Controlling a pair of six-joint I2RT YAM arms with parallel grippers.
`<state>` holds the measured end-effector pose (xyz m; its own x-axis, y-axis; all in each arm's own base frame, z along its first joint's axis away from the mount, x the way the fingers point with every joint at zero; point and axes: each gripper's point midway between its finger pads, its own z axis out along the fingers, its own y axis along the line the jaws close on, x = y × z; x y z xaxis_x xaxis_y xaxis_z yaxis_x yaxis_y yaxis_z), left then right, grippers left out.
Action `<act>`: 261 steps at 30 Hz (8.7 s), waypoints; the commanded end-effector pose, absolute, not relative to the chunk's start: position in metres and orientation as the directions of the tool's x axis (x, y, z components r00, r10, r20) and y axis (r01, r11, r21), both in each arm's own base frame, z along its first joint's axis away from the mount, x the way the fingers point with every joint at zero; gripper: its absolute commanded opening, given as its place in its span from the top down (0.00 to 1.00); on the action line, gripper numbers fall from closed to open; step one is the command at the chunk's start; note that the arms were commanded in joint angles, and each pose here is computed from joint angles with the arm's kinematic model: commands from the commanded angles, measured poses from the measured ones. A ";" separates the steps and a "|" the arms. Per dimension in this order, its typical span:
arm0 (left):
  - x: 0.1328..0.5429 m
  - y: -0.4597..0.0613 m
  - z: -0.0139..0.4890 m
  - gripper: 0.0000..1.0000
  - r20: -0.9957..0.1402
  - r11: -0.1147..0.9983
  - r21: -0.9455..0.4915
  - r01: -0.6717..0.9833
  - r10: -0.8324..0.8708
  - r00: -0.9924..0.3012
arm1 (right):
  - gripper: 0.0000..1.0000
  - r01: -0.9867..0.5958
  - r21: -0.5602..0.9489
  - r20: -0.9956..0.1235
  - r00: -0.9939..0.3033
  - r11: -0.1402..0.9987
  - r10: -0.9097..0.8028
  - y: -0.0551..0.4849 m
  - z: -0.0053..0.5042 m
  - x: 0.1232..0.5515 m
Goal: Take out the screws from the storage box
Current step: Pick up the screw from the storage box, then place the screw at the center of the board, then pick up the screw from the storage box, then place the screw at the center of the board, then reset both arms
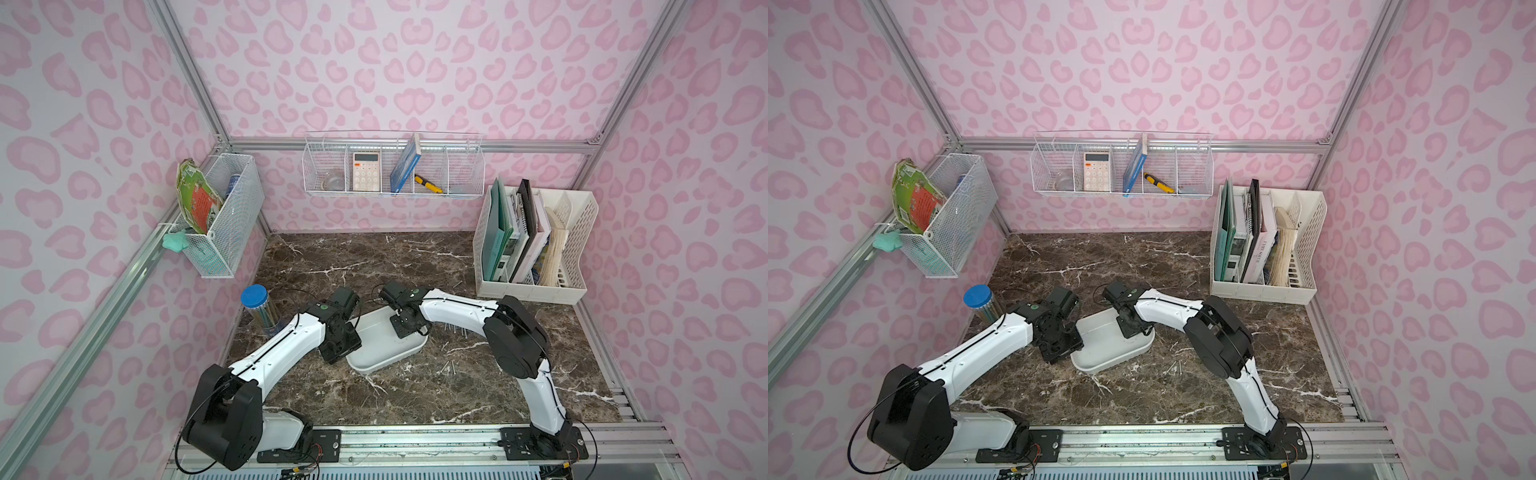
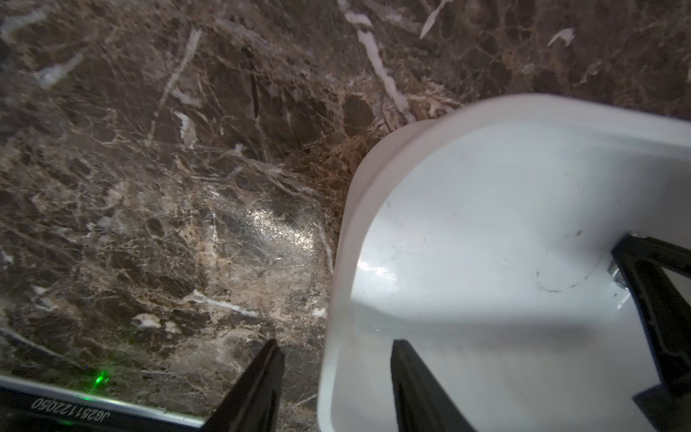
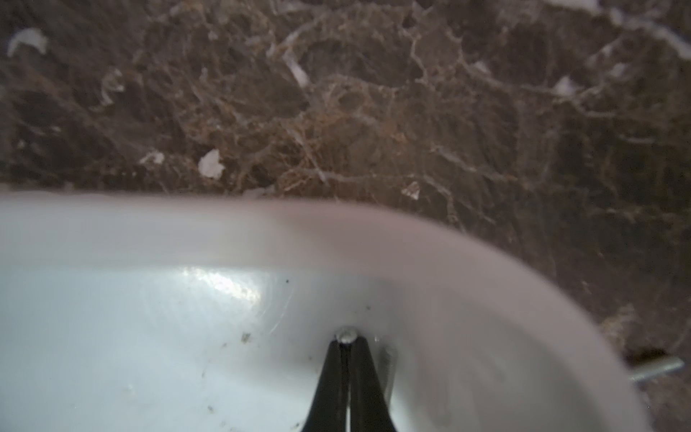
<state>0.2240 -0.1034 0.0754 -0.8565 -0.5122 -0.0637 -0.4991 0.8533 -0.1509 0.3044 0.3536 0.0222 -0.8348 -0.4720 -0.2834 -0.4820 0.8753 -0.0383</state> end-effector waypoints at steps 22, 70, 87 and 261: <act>0.225 -0.100 0.084 0.41 -0.095 0.861 -0.158 -0.483 -0.500 -0.861 | 0.98 -0.448 -0.014 -0.355 -0.834 0.894 -0.423 0.356 0.079 0.316; 0.226 -0.098 0.095 0.24 -0.135 0.892 -0.162 -0.422 -0.444 -0.886 | 0.81 -0.223 -0.029 -0.286 -0.932 0.974 -0.222 0.233 0.049 0.302; 0.225 -0.096 0.094 0.24 -0.137 0.887 -0.162 -0.433 -0.454 -0.880 | 0.67 -0.459 -0.008 -0.362 -0.827 0.889 -0.430 0.343 0.103 0.304; 0.394 0.070 0.085 0.01 -0.907 0.955 -0.075 -0.287 -0.185 -0.379 | 0.01 0.033 -0.029 -0.997 -0.071 0.999 -0.026 -0.013 0.133 0.370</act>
<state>0.3972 0.0694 0.0914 -0.3525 -0.1717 -0.9199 -0.2789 0.9576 -0.0718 0.3688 -0.0159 0.1304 -0.0767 -0.0033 -0.9970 0.0487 0.9988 -0.0070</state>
